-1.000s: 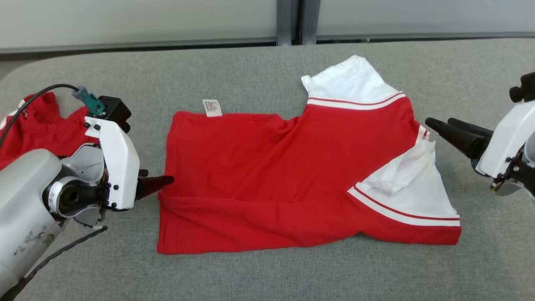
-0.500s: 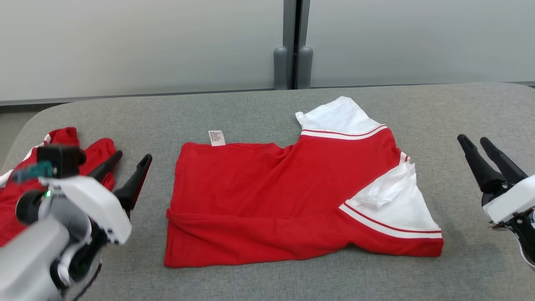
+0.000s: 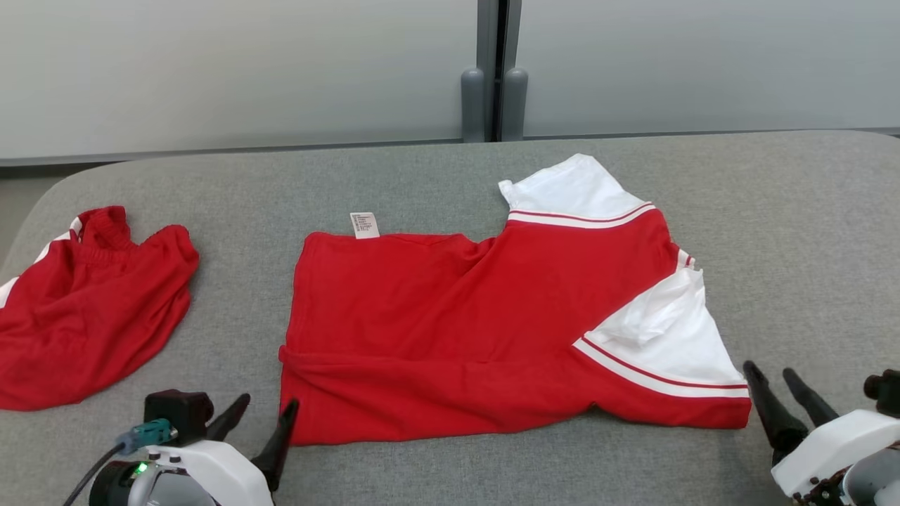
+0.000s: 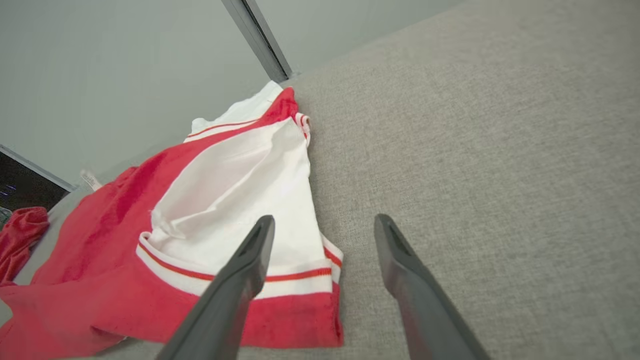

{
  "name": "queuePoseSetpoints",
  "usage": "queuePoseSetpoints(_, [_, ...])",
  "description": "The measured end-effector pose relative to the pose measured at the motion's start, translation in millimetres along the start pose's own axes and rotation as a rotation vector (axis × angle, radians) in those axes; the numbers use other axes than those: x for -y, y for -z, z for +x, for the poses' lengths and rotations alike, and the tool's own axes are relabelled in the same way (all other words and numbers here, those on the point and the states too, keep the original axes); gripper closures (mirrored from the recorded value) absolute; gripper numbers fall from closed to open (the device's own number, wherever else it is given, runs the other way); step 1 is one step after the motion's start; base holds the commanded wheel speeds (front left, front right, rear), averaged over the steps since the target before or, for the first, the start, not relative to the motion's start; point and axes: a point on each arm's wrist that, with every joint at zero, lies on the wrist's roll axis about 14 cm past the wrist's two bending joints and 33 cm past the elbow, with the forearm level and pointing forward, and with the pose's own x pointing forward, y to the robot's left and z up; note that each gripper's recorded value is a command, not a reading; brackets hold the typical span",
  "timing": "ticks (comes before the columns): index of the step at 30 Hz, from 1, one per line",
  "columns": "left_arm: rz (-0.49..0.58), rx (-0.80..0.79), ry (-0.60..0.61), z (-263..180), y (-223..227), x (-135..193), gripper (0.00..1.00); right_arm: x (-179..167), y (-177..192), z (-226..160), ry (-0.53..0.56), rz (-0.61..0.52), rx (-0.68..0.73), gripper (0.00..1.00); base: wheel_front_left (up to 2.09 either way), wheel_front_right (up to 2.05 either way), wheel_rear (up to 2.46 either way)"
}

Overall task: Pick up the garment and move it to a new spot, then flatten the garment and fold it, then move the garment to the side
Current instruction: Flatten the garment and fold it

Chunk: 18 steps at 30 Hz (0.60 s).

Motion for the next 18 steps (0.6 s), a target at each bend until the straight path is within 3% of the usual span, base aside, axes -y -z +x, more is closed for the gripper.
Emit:
queuePoseSetpoints(9, [0.003,-0.138,0.021,14.8,27.6,0.7,0.00,-1.4,46.8,13.9,0.016,0.036,-0.214,0.00,0.00,0.00,0.00])
queuePoseSetpoints(18, [-0.033,-0.255,0.057,21.1,52.7,5.8,0.00,-13.2,53.3,17.3,-0.012,0.052,-0.259,0.00,0.00,0.00,0.00])
